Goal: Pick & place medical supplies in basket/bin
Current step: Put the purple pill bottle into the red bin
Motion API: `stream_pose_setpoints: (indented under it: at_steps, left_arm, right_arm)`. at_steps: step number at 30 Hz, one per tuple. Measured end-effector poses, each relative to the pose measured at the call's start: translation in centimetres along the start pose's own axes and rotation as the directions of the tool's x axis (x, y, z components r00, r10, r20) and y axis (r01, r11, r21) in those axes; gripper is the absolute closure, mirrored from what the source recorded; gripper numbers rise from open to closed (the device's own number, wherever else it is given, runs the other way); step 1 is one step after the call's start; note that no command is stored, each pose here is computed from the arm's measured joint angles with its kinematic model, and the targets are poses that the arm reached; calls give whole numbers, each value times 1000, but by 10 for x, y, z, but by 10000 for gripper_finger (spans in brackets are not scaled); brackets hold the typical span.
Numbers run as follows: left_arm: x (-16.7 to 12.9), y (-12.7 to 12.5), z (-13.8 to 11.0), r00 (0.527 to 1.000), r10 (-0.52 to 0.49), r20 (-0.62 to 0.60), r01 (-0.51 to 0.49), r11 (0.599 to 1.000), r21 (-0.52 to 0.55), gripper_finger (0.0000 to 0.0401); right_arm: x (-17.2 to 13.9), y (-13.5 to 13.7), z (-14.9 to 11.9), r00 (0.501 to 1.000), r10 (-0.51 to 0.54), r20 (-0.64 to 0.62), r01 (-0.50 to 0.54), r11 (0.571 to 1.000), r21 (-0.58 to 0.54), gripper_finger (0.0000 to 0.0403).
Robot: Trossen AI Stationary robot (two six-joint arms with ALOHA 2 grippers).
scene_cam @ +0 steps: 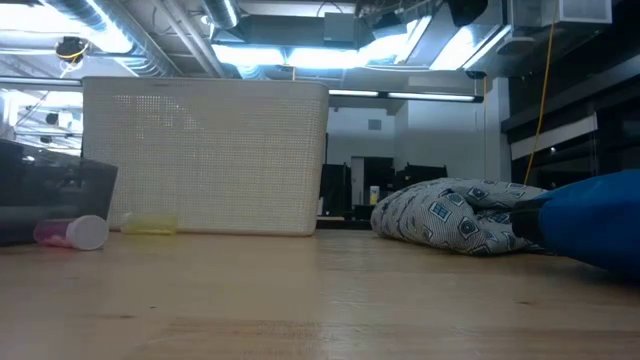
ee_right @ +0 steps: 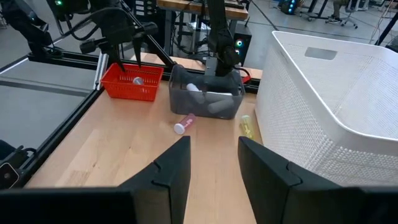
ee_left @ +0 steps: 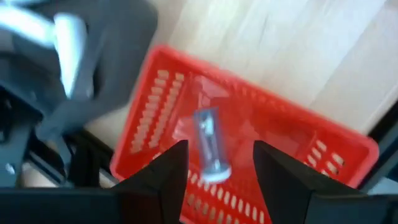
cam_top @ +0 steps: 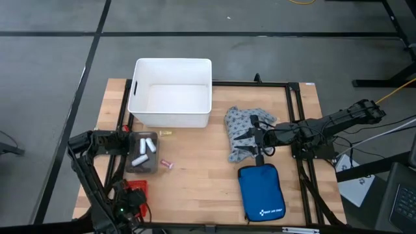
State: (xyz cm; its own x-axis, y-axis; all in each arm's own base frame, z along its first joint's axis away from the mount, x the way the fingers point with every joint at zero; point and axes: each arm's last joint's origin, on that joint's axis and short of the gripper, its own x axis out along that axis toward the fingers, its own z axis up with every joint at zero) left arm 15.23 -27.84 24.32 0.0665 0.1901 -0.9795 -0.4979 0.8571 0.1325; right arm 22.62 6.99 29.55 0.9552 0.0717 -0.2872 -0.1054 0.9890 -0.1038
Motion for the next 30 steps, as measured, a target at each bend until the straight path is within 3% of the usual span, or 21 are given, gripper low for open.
stream_pose_setpoints:
  at_steps: [5,9,16,21,30]
  left_arm:
    - [4,-1,29,995,3,101,-13,995,97,219]
    - [10,1,64,994,9,105,-33,973,230,223]
    - [22,21,131,994,66,87,-99,882,462,232]
    - [37,43,171,993,103,53,-115,830,545,232]
    - [74,64,202,997,-10,-82,59,782,621,228]
  right_arm:
    - [0,0,0,1000,-3,0,3,1000,0,268]
    - [0,0,0,1000,-3,0,3,1000,6,268]
    - [0,0,0,1000,-3,0,3,1000,31,268]
    - [0,0,0,1000,-3,0,3,998,57,268]
    - [0,0,-2,1000,-2,-15,4,996,89,268]
